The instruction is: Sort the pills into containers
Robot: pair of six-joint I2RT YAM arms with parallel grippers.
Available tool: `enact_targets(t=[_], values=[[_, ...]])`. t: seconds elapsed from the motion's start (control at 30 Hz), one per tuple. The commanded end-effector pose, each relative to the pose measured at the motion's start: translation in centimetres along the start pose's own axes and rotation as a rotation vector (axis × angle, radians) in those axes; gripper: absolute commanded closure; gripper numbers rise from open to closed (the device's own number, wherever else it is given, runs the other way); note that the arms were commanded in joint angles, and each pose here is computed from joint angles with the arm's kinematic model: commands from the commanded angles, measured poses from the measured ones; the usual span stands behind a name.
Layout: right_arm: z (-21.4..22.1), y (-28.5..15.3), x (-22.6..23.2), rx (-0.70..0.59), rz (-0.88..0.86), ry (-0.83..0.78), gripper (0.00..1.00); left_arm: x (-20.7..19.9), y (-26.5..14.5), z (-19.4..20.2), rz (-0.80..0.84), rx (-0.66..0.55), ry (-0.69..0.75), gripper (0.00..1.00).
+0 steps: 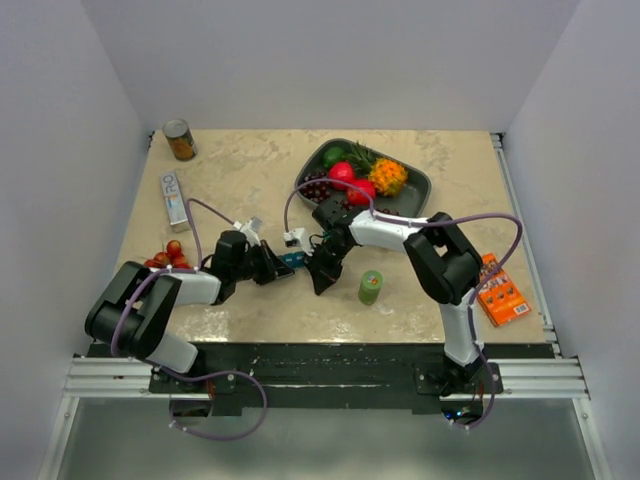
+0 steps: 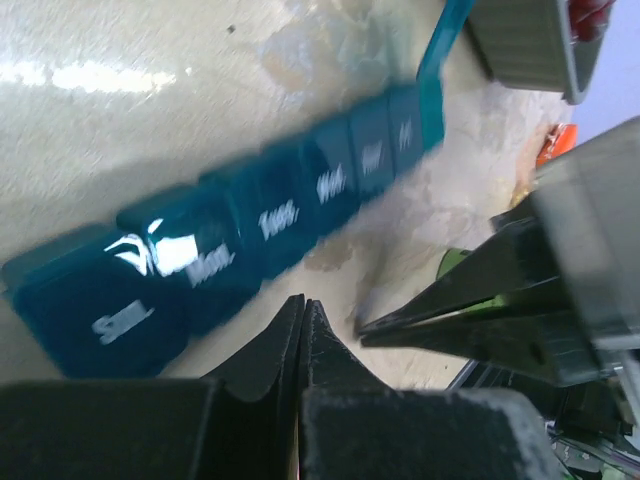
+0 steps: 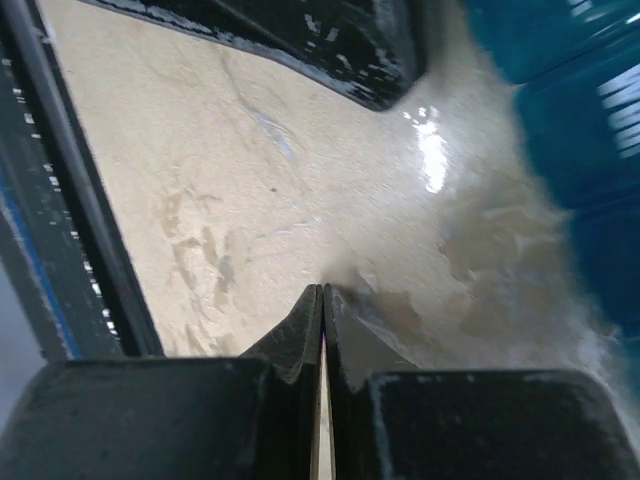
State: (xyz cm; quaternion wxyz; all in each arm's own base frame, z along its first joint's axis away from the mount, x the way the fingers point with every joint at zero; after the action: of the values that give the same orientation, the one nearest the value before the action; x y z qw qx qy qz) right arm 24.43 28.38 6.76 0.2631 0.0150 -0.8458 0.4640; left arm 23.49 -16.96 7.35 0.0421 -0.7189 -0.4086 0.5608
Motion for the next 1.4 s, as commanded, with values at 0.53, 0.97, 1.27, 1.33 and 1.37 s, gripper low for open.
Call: enact_targets(t=[0.53,0.97,1.27,1.33,1.37], values=[[-4.9,-15.7,4.4,-0.292,0.109,-0.310,0.67,-4.4,-2.3,-2.5,0.139,-0.069,0.170,0.89],[-1.6,-18.5,4.3,-0.406,0.119,-0.330,0.24,-5.8,-1.5,-8.6,-0.036,0.007,0.838,0.27],[-0.3,-20.2,3.6,-0.501,0.141,-0.292,0.20,-4.5,1.7,-6.3,-0.094,0.217,1.090,0.22],[-0.1,-20.4,3.5,-0.509,0.144,-0.281,0.20,-4.4,2.4,-5.6,-0.127,0.238,1.123,0.23],[0.0,-20.3,3.5,-0.512,0.142,-0.279,0.20,-4.1,2.9,-5.5,-0.145,0.250,1.132,0.24]])
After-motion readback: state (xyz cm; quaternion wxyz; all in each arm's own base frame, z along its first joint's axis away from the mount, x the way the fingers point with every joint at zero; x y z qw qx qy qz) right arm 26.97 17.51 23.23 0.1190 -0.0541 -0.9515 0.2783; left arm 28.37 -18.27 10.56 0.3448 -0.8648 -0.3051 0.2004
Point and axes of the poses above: each gripper's point midway between its finger pads, its own y axis out along the fingers, its own x axis along the line the jaws close on, z = x × y, the point moved 7 cm from there along -y, back along the fingers, and after that the axes turned 1 degree about -y, right-handed, at the moved point
